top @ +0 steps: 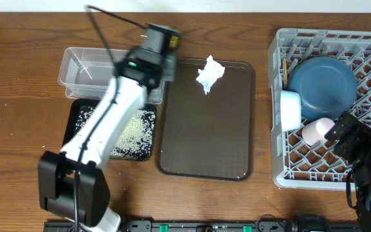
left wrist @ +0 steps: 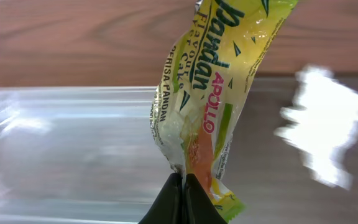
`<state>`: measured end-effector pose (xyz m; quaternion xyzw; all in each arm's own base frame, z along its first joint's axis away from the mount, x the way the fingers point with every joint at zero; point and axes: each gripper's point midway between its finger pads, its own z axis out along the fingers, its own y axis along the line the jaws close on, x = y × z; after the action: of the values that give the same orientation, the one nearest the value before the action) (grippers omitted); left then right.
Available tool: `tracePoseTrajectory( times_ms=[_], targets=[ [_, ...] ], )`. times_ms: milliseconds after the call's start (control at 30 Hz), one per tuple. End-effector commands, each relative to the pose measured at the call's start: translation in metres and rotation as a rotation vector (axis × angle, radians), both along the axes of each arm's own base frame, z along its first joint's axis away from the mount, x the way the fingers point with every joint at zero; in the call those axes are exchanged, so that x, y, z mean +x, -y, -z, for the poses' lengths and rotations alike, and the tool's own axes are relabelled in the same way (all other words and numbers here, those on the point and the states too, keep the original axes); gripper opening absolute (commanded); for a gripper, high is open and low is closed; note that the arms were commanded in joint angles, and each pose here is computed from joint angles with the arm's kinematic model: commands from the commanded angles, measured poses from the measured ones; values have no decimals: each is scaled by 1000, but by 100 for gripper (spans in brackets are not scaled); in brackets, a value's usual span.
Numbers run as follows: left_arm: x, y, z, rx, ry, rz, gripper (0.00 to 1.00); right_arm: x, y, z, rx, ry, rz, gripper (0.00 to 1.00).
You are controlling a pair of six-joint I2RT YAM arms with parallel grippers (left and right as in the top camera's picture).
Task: Sort waste into correct bins and load items into the dishwasher rack
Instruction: 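Drop the wrapper into the clear plastic bin, then grasp the white tissue on the brown tray with the left gripper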
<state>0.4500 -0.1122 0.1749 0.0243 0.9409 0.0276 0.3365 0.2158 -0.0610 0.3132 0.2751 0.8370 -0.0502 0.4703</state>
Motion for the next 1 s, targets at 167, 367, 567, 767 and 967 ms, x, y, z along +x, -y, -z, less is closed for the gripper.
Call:
tracePoseTrajectory(
  times_ms=[167,367,567,767,967],
  targets=[
    [6,-30,9,-25,-30,-82,48,-2,5,-4,3,14,30,99],
    [1,21,6,-47,-12,42,62,-2,5,-4,3,14,30,99],
    [3,104,20,25,50,379,62,-2,5,-4,3,14,30,99],
    [14,148,82,131,44,559,69,-2,5,-4,3,14,30,99],
    [17,155,123,142,4,577,72,-2,5,-4,3,14,30,99]
  ],
)
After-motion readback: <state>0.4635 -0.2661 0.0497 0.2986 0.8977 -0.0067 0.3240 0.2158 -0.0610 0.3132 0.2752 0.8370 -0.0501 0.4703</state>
